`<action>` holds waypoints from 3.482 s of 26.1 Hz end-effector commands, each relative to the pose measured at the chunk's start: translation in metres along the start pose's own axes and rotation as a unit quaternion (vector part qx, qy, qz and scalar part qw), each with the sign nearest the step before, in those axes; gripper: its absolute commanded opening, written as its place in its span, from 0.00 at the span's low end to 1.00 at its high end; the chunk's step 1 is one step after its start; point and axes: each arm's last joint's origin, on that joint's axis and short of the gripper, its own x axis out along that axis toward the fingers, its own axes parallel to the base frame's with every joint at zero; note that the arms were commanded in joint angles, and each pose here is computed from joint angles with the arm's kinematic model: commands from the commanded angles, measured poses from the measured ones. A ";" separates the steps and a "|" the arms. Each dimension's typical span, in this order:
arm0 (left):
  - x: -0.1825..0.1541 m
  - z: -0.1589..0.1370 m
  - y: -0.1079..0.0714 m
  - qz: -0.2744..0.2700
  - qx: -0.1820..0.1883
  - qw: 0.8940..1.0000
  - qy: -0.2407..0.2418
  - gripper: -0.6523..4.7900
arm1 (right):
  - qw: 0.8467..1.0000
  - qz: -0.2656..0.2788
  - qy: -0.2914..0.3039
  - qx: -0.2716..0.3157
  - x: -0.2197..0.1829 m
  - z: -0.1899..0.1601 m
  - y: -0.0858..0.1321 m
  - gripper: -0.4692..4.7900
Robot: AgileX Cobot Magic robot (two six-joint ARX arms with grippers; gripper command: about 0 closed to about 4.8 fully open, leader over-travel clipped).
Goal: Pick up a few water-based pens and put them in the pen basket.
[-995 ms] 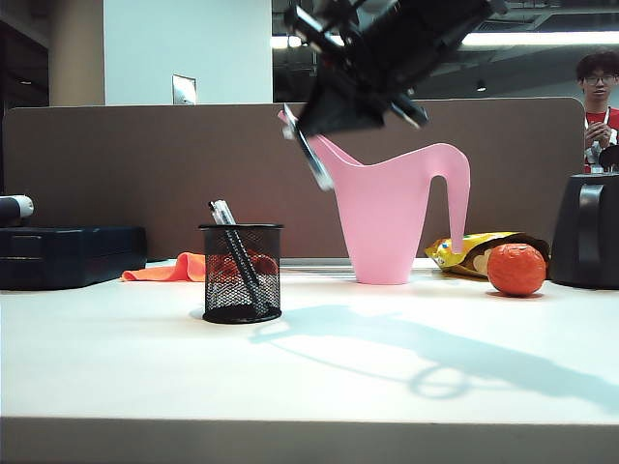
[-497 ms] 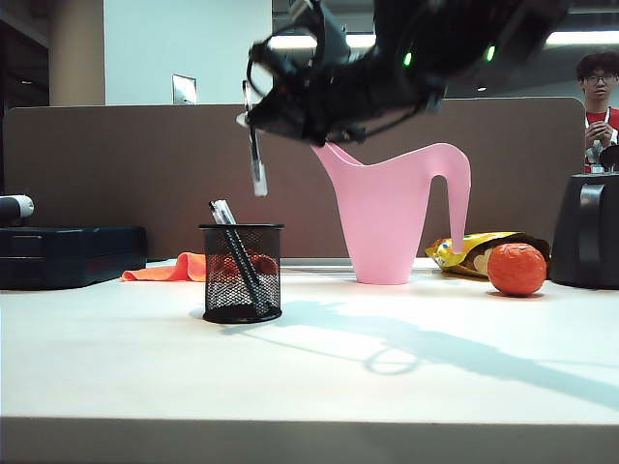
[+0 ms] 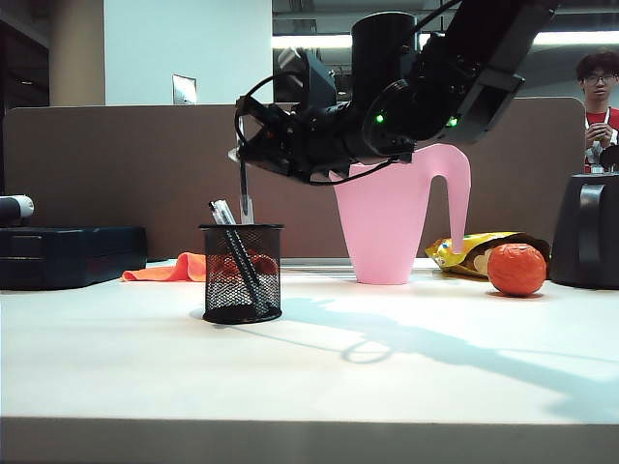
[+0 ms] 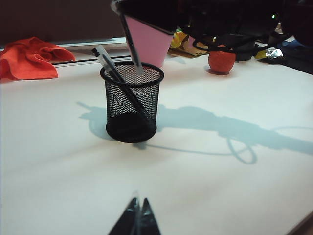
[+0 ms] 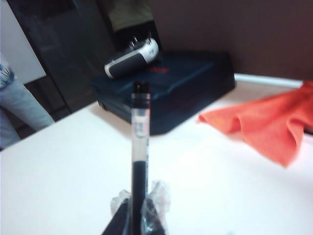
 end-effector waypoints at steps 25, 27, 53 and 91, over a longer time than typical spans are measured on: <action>0.000 0.002 0.000 -0.001 0.004 1.000 -0.006 0.11 | 0.961 -0.232 0.152 0.011 -0.114 0.097 -0.007 0.08; 0.000 0.002 0.000 -0.001 0.004 1.000 -0.006 0.11 | 0.956 -0.254 0.146 0.017 -0.141 0.102 -0.008 0.08; -0.002 0.003 0.009 0.151 -0.007 0.988 -0.011 0.11 | 0.925 -0.377 0.045 -0.005 -0.344 0.009 0.065 0.08; -0.004 0.010 0.014 0.254 -0.003 0.966 -0.057 0.11 | 0.896 -0.439 -0.046 -0.053 -0.365 -0.067 0.062 0.08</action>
